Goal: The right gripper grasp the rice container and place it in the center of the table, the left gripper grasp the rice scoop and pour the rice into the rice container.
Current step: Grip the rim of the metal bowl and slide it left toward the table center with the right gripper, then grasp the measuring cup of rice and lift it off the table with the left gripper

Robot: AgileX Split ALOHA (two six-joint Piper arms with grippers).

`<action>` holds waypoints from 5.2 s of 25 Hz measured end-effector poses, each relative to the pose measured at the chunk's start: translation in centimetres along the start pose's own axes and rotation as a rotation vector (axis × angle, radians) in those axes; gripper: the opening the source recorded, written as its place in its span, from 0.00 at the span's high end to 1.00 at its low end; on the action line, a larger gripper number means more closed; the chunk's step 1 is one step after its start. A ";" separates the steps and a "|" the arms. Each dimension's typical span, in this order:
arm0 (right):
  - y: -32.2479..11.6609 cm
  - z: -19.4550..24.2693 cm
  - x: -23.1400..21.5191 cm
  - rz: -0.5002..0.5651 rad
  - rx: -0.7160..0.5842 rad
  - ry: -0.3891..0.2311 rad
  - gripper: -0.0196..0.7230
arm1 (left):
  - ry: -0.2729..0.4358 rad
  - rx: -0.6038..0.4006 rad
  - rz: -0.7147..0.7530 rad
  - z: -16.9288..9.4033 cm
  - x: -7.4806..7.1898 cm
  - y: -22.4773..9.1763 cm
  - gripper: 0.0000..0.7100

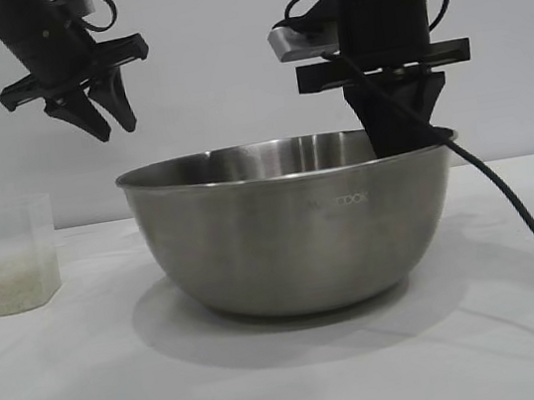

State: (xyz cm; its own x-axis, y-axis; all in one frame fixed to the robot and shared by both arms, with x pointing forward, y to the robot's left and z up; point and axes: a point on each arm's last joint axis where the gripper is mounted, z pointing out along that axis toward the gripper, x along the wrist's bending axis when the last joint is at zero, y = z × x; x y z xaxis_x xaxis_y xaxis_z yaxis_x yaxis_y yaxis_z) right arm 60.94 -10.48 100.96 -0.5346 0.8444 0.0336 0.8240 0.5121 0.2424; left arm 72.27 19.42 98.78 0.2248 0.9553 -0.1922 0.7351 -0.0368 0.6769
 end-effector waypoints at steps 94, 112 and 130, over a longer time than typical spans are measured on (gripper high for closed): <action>-39.4 -13.3 2.6 0.044 -0.696 -0.083 0.53 | 0.230 -0.512 0.180 -14.6 -0.1 -18.0 0.71; -39.4 -13.3 2.6 0.044 -0.696 -0.083 0.53 | 0.255 -0.556 0.238 -11.6 1.3 -23.7 0.71; -39.4 -13.3 2.6 0.044 -0.696 -0.083 0.53 | 0.299 -0.401 0.142 -9.6 2.6 -27.0 0.71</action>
State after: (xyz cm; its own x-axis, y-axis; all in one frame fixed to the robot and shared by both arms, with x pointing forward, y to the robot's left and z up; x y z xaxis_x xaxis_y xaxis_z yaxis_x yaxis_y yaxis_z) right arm 24.59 -30.55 104.35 -0.4648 0.8854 -0.0096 0.5180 0.2807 0.8080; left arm 46.83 25.70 86.79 0.0689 0.9933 0.0927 0.3944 -0.1125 0.9120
